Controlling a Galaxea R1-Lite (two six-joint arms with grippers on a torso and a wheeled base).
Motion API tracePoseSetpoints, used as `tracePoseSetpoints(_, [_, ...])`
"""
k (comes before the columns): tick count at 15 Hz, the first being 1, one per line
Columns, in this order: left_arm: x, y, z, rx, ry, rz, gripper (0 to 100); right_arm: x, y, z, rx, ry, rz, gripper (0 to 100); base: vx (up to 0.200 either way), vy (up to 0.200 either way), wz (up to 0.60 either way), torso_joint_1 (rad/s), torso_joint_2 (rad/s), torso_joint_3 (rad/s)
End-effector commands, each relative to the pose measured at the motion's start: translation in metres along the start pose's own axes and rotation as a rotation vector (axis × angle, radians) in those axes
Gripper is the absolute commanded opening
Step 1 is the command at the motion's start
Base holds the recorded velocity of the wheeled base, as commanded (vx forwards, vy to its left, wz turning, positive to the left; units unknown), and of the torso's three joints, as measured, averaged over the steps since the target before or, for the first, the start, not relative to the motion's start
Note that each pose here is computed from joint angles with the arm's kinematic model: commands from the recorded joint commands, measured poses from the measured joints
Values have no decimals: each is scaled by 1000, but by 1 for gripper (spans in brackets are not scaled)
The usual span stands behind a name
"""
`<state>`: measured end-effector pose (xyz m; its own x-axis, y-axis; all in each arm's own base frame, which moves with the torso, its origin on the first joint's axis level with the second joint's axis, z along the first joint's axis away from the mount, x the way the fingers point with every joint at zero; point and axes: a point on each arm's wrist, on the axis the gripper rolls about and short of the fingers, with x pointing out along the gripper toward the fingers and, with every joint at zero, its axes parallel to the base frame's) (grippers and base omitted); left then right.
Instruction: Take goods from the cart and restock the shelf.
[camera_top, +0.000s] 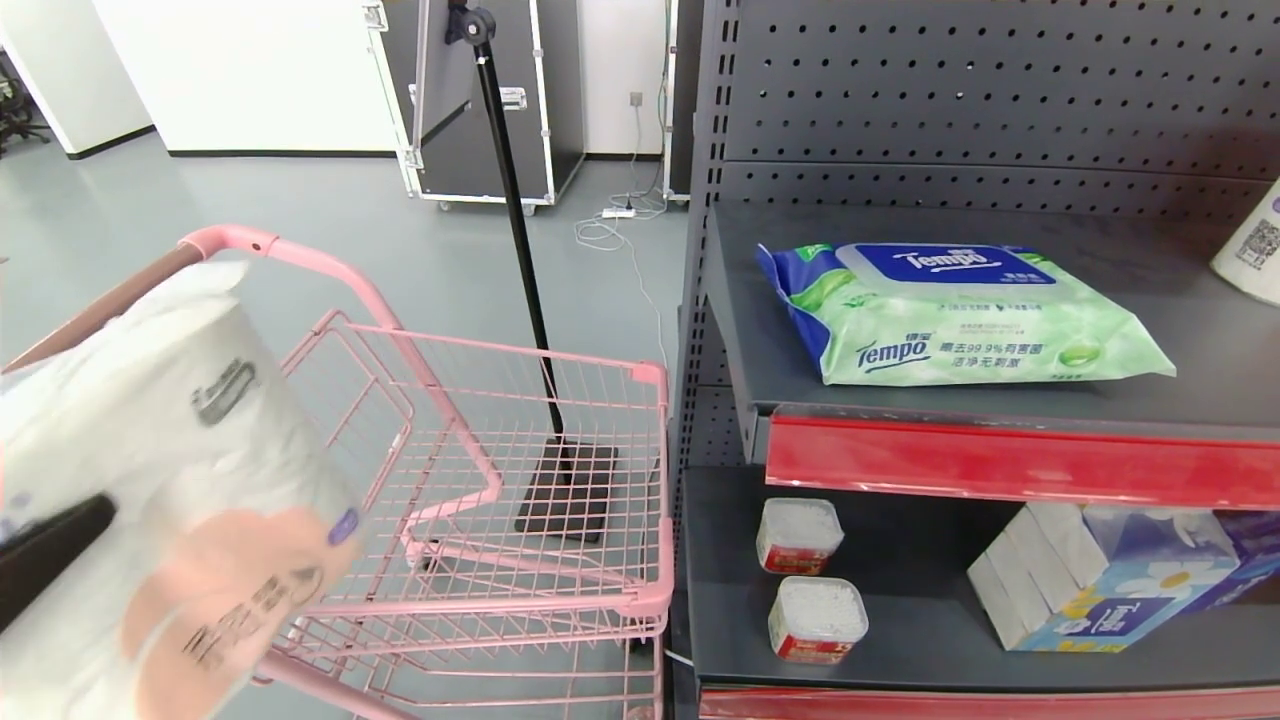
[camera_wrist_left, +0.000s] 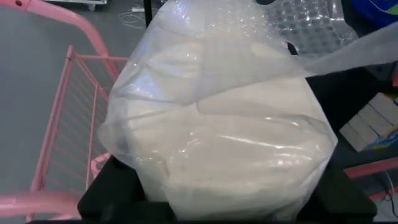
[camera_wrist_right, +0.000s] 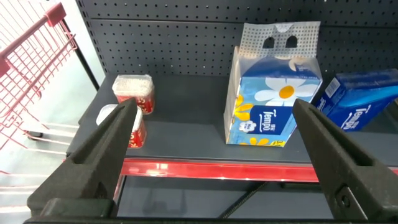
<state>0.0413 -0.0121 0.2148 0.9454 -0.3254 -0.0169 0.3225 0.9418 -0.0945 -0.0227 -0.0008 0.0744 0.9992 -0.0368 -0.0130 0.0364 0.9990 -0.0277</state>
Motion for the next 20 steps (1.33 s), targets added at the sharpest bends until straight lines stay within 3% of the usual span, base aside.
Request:
tracePoseSetpoints(1, [-84, -6, -31, 14, -127, -32, 0, 0, 0, 0, -2, -1, 2, 100, 0, 0, 0, 0, 0, 0])
tracePoseSetpoints(4, [-86, -5, -39, 5, -80, -18, 0, 0, 0, 0, -2, 1, 0, 100, 0, 0, 0, 14, -51, -37])
tracePoseSetpoints(7, [-76, -5, -33, 19, -36, -12, 0, 0, 0, 0, -3, 1, -2, 100, 0, 0, 0, 108, -393, -274])
tracePoseSetpoints(14, [-64, -5, -14, 38, -105, -16, 0, 0, 0, 0, -2, 1, -2, 100, 0, 0, 0, 182, -548, -366])
tracePoseSetpoints(16, [-64, -5, -14, 73, -102, -14, 0, 0, 0, 0, -3, -1, 2, 100, 0, 0, 0, 241, -610, -383])
tracePoseSetpoints(20, [-58, -5, -12, 103, -87, -8, 0, 0, 0, 0, -3, -1, 2, 100, 0, 0, 0, 188, -463, -285])
